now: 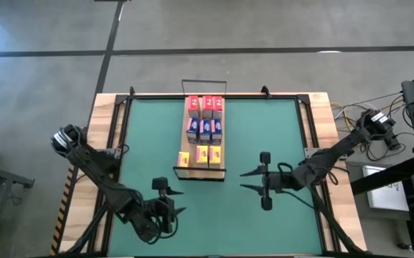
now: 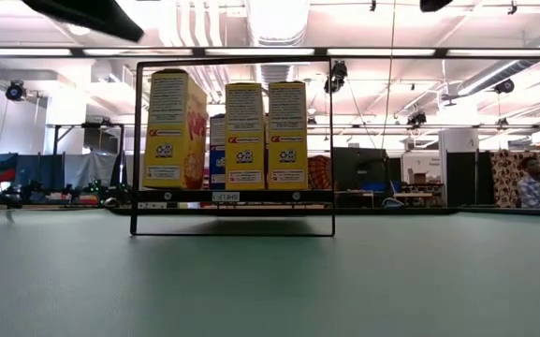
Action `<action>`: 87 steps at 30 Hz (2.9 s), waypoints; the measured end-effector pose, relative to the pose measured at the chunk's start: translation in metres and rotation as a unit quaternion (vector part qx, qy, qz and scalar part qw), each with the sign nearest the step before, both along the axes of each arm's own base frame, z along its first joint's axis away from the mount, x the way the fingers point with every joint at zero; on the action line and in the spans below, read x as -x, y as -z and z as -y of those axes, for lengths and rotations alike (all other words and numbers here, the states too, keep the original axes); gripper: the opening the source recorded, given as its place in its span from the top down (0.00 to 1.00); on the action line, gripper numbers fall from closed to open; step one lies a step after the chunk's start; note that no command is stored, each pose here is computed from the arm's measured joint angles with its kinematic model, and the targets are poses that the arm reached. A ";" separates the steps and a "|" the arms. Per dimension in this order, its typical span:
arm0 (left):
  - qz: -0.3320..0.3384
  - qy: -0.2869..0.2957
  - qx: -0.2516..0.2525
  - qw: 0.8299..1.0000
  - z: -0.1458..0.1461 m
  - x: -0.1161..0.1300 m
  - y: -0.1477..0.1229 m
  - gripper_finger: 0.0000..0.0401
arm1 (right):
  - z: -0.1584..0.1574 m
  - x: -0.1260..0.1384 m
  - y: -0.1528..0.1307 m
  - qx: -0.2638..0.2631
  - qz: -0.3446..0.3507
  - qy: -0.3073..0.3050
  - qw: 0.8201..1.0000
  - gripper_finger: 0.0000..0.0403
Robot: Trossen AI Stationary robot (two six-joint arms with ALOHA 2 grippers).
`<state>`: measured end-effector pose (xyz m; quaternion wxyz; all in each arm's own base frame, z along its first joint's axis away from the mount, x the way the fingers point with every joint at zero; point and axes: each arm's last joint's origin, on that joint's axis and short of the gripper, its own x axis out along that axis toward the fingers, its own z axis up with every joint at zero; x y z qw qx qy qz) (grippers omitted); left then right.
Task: Stack cereal on shelf
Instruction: Put the yellow cereal box on the shelf and align it with the other yellow cereal box
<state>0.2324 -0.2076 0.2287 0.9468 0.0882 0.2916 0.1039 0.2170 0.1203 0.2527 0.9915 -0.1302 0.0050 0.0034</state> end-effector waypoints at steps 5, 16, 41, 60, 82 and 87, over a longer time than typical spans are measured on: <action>-0.009 0.006 -0.016 1.000 0.002 -0.006 0.009 0.42 | 0.010 -0.004 0.012 -0.033 0.031 -0.020 0.999 0.72; -0.018 0.012 -0.036 0.999 0.000 -0.010 0.017 0.62 | 0.053 -0.021 0.019 -0.073 0.027 -0.019 0.997 0.90; -0.067 -0.113 -0.094 0.987 -0.047 -0.018 0.030 1.00 | 0.067 -0.025 0.023 -0.065 0.007 -0.040 0.997 0.93; -0.070 -0.145 -0.096 0.982 -0.067 -0.028 0.036 1.00 | 0.067 -0.025 0.023 -0.057 0.007 -0.040 0.998 0.93; 0.001 0.003 -0.150 0.989 -0.038 -0.014 -0.060 1.00 | 0.067 -0.025 0.025 -0.054 -0.005 -0.039 0.998 0.93; 0.018 -0.005 -0.142 0.990 -0.062 0.007 -0.071 1.00 | 0.067 -0.025 0.027 -0.052 -0.017 -0.039 0.998 0.93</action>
